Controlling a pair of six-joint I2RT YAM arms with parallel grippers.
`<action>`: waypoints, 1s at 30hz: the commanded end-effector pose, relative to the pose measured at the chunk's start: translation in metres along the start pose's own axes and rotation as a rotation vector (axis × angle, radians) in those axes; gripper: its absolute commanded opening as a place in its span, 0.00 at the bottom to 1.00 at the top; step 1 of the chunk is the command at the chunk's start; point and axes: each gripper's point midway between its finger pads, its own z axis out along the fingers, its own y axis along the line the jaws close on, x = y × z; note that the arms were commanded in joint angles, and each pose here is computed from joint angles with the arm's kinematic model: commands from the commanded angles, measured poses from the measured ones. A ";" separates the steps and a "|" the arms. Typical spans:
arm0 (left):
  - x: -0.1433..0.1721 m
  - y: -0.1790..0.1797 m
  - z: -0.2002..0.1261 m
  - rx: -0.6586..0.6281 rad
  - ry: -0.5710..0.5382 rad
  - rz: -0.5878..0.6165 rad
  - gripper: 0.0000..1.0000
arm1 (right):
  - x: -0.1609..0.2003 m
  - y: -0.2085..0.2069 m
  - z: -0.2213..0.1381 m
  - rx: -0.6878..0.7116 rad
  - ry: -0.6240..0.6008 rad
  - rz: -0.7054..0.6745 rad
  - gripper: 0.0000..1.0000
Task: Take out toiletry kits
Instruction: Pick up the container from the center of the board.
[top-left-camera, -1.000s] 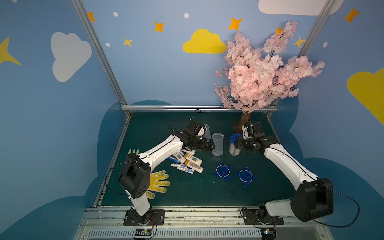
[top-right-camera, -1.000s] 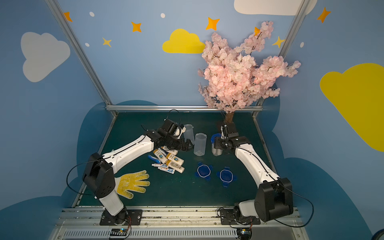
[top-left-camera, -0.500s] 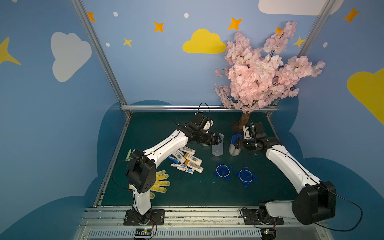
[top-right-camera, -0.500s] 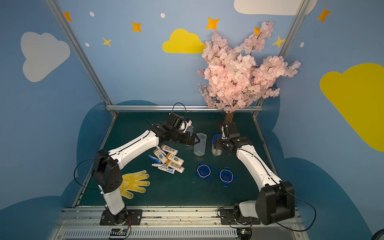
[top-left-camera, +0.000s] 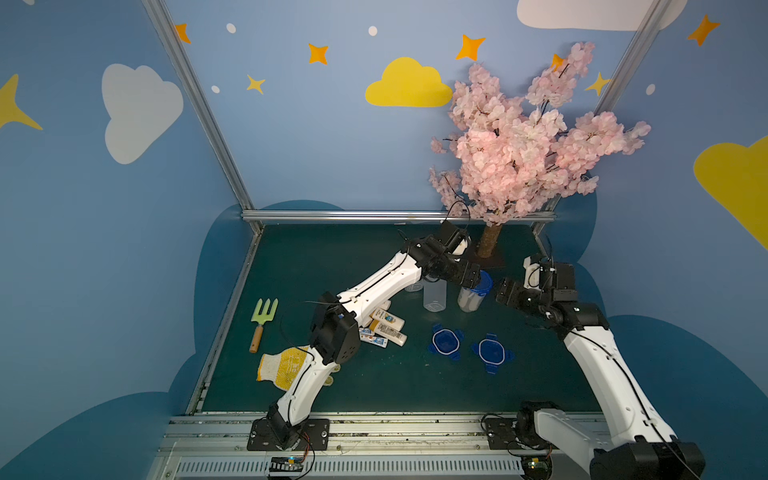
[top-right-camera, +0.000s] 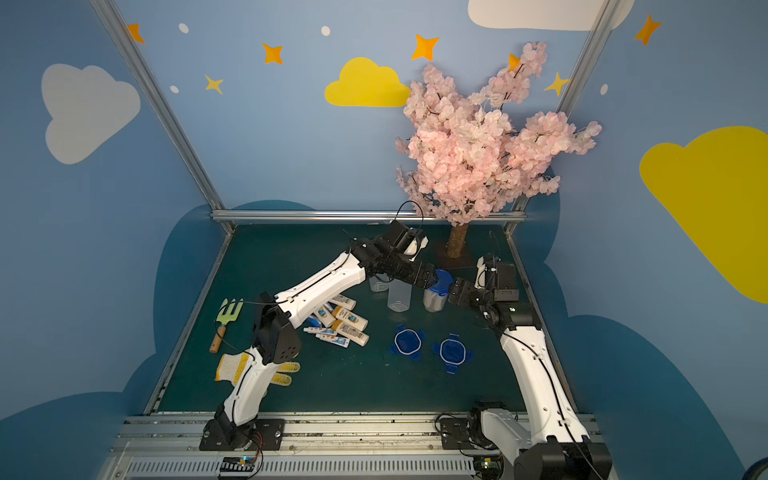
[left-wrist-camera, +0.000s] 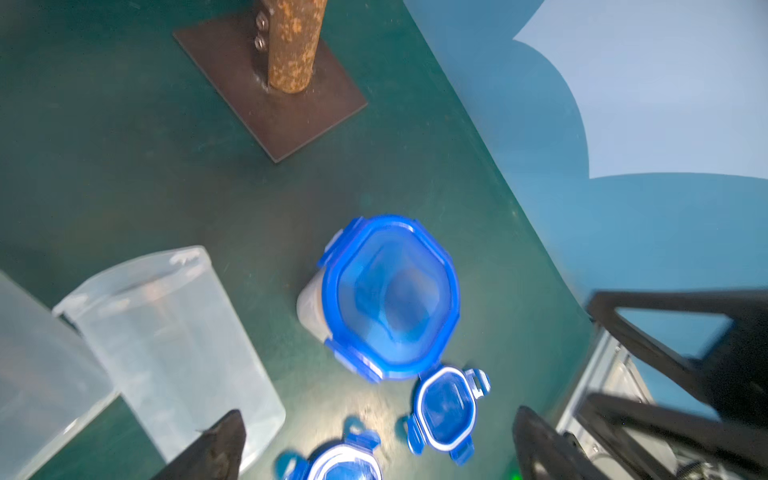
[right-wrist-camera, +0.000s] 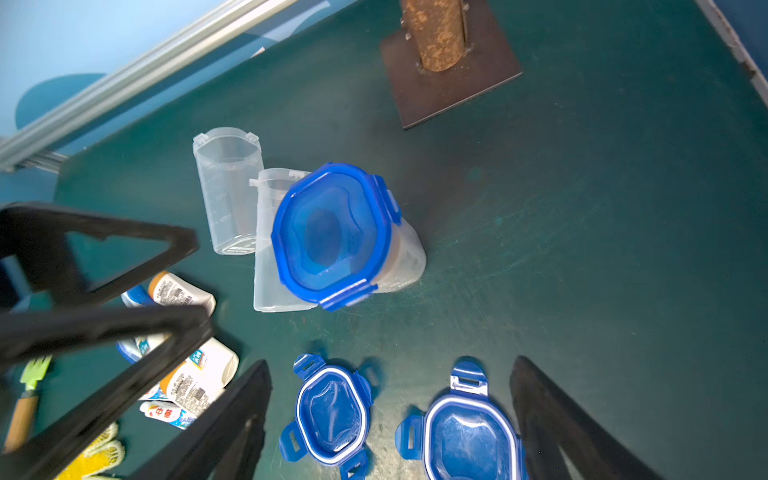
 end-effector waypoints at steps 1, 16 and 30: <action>0.011 -0.002 0.007 -0.043 0.058 0.033 0.99 | -0.002 -0.002 -0.012 -0.040 -0.030 0.040 0.89; 0.016 -0.014 0.036 -0.068 0.051 0.080 0.99 | -0.008 -0.009 -0.012 -0.158 -0.028 0.143 0.97; 0.012 -0.022 0.052 -0.177 -0.039 0.187 0.99 | -0.007 -0.015 0.014 -0.178 -0.001 0.227 0.97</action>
